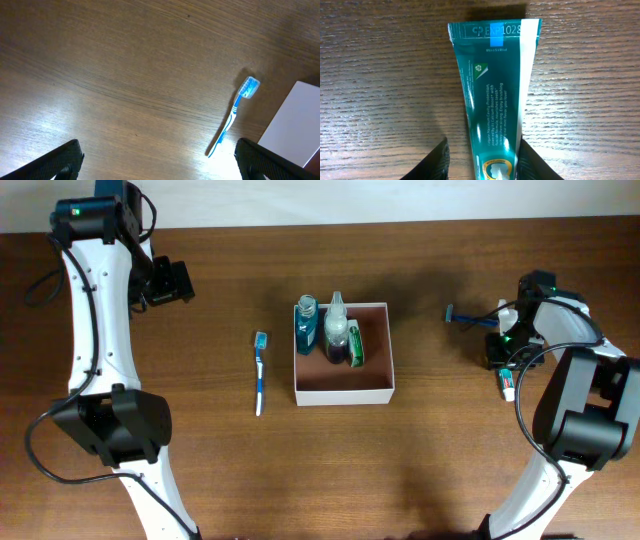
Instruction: Pack container
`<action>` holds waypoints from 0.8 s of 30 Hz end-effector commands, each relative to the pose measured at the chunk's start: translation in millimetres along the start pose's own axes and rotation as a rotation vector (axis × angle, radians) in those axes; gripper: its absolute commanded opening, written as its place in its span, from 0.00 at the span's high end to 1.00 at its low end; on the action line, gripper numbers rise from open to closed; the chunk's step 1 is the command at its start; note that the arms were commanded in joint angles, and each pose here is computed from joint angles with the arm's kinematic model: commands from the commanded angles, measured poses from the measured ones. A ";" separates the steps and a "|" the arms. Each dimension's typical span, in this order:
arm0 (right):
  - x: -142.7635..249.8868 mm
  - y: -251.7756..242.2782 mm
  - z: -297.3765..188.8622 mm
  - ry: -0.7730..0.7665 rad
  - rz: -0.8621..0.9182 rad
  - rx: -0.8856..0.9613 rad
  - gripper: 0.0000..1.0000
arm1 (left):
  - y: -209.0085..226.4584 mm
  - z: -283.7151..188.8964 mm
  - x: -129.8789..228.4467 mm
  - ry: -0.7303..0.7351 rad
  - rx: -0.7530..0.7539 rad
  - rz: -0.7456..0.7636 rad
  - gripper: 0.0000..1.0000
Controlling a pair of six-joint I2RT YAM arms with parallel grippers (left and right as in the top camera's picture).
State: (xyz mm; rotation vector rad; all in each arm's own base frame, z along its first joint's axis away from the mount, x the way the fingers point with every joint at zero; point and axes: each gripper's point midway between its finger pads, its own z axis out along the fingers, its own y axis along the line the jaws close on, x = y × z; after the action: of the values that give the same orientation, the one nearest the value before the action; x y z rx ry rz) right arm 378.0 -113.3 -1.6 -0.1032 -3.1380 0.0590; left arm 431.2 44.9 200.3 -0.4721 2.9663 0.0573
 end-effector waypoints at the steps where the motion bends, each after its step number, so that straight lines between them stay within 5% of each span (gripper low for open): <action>1: 15.3 -1.9 11.2 0.056 0.008 0.016 0.62 | 0.8 -6.6 1.8 -0.010 0.009 -0.006 0.01; 14: 8.8 -3.2 11.5 0.029 0.053 0.022 0.88 | 0.8 -6.6 1.8 -0.010 0.009 -0.006 0.01; 24: 5.1 -3.3 11.3 0.014 0.071 0.021 0.90 | 0.8 -6.6 1.8 -0.010 0.009 -0.006 0.00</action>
State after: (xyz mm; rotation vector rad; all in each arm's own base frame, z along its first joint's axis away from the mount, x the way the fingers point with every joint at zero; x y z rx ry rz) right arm 382.7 -117.3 -0.9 -0.1887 -3.1549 0.0907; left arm 431.2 44.9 200.3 -0.4721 2.9663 0.0573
